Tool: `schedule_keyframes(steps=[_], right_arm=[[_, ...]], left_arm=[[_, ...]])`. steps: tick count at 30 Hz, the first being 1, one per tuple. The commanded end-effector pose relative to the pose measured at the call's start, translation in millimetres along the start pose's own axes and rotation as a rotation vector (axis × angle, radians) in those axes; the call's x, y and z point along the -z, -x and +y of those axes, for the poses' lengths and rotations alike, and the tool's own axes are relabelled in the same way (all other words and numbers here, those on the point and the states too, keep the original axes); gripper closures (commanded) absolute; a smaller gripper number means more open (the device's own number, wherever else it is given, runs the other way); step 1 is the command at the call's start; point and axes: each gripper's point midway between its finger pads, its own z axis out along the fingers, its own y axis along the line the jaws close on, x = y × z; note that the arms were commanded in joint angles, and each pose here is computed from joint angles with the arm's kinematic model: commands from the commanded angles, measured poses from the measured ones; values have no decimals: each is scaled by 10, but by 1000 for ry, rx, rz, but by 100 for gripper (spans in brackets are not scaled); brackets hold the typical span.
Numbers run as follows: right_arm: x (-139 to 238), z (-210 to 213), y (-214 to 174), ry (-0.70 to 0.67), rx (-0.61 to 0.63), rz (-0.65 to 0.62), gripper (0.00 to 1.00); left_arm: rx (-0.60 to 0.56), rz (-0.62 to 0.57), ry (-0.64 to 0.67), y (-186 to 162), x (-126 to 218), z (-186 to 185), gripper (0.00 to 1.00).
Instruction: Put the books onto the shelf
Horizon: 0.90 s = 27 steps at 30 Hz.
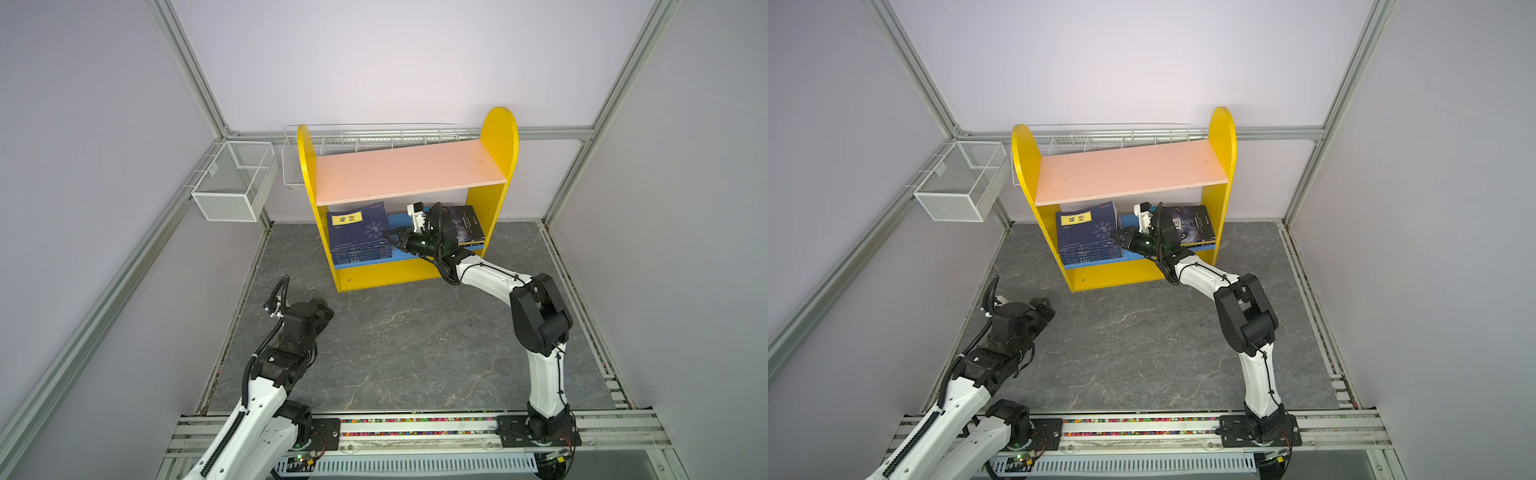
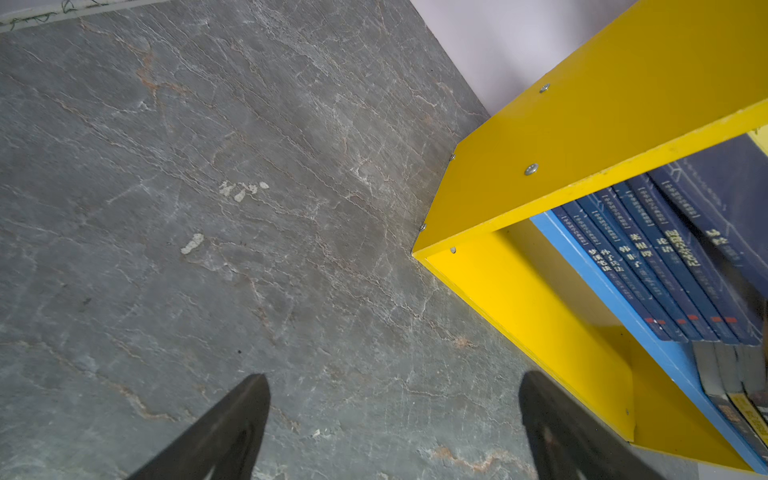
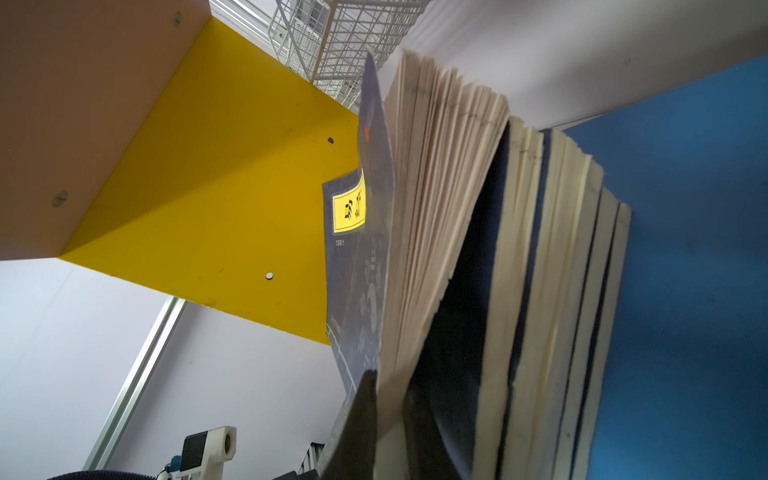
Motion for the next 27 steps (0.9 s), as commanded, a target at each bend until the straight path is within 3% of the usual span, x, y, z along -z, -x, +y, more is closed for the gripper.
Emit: schedule_keyframes(steps=[1,11,24,27], right_arm=[[-106,73,-111,-14,27,36,89],[-45,-41,-68,-225,155,75,67],[93,120,254,-339,309,31,40],[82,119,227,-342,320,53,38]], left_arm=[[14,6,27,-23,-10,75,6],[26,16,24,-55,-27,81,6],[33,19,10,-58,-25,57,6],[32,22,10,-67,-31,57,7]])
